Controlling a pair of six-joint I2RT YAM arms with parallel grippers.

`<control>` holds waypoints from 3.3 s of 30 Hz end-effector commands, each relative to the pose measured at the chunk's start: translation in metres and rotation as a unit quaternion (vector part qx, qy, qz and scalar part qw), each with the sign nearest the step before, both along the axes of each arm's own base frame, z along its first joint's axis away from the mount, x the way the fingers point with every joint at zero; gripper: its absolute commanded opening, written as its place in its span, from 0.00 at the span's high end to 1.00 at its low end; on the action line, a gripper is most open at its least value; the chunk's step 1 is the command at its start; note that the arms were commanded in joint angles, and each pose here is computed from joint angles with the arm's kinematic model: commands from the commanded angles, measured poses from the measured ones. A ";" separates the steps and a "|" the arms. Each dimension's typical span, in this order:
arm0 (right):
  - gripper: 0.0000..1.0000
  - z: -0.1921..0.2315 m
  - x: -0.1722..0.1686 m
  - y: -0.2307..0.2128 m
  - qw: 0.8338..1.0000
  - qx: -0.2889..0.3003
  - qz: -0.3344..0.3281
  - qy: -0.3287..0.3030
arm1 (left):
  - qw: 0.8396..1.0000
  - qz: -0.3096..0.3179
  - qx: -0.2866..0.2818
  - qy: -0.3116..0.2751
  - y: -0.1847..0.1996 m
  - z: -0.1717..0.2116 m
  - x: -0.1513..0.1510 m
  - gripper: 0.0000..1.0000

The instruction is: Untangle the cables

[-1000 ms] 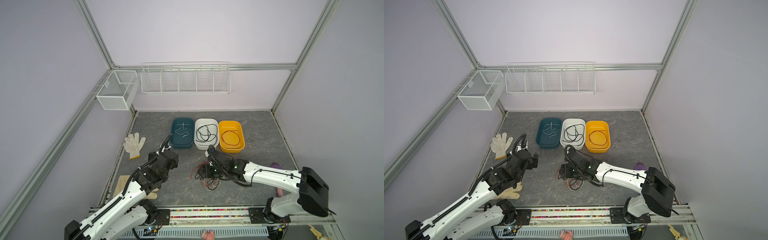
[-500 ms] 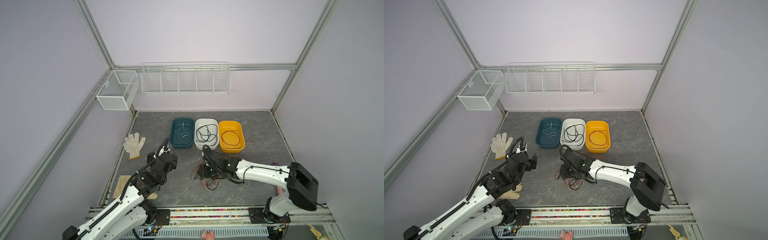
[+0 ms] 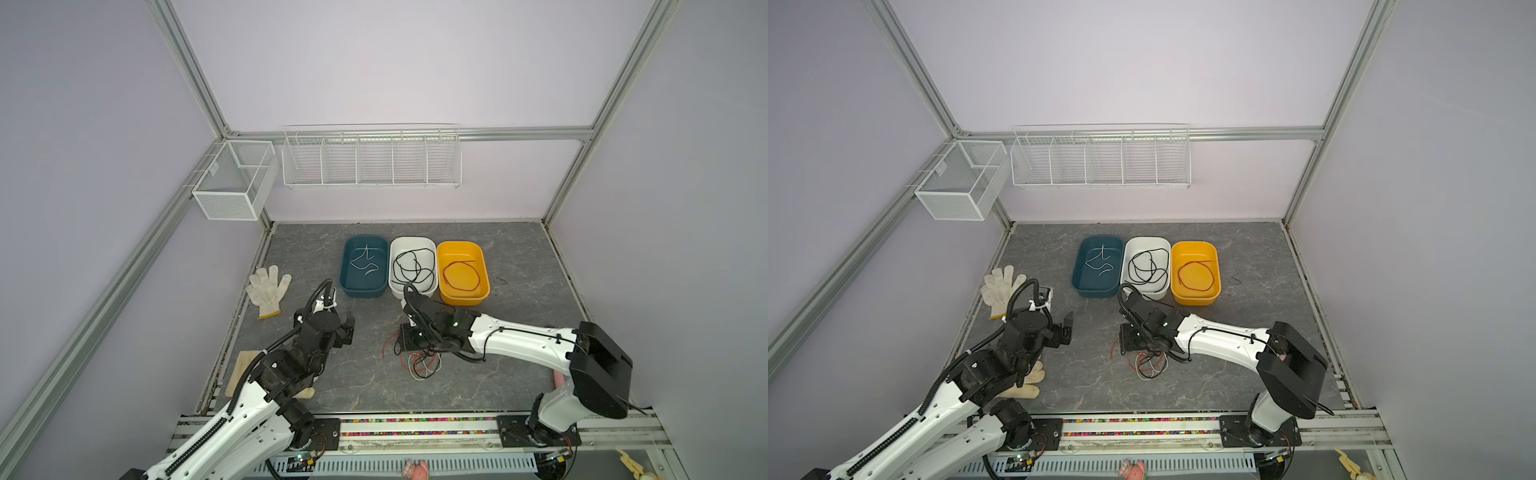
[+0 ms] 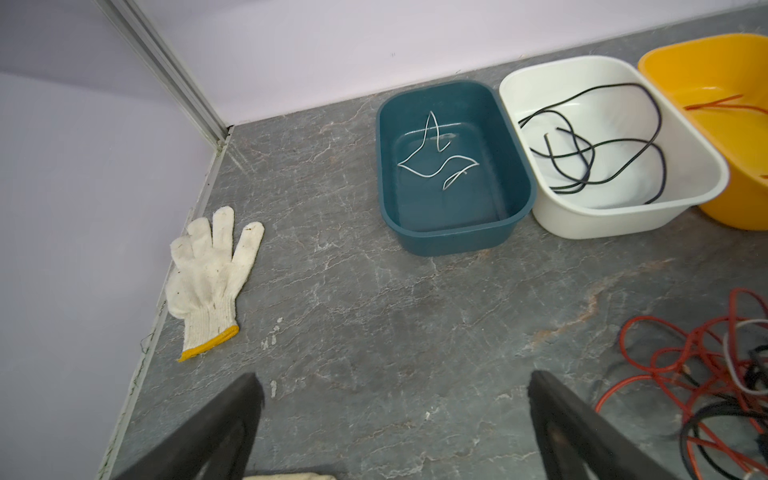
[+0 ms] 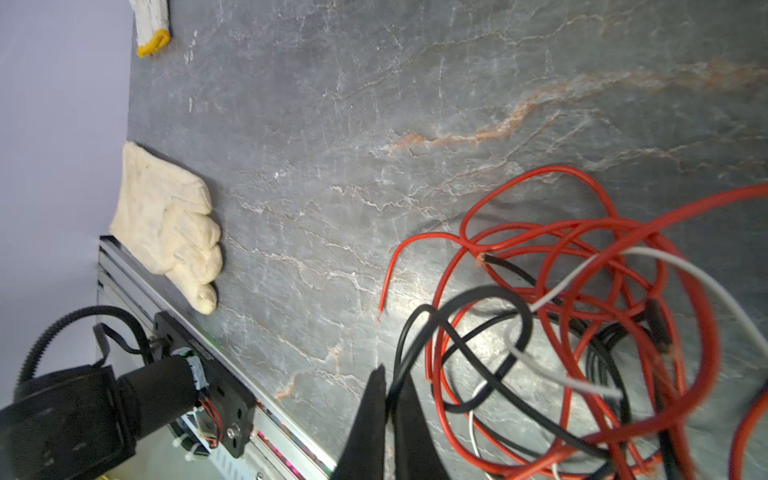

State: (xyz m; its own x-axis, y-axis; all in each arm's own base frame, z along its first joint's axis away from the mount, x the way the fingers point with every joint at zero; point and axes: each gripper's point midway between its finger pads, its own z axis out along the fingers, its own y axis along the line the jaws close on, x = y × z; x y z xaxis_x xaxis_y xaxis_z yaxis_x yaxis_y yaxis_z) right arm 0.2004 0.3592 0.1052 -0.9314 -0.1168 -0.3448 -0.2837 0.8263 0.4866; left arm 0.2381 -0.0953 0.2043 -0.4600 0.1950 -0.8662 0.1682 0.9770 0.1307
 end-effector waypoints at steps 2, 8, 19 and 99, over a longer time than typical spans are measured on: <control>0.93 0.021 -0.001 0.005 1.000 0.010 0.026 -0.010 | 0.999 -0.041 -0.012 0.017 -0.012 0.004 -0.006 0.00; 0.93 0.069 -0.009 0.002 0.996 0.050 0.048 -0.052 | 0.996 -0.082 -0.019 0.041 -0.029 0.002 -0.008 0.01; 0.93 0.141 -0.028 -0.031 0.985 0.077 0.087 -0.129 | 0.993 -0.108 -0.043 0.034 -0.032 0.012 -0.017 0.01; 0.94 0.293 0.001 -0.044 0.933 0.200 0.157 -0.252 | 0.904 -0.318 -0.284 -0.029 -0.155 -0.015 -0.053 0.03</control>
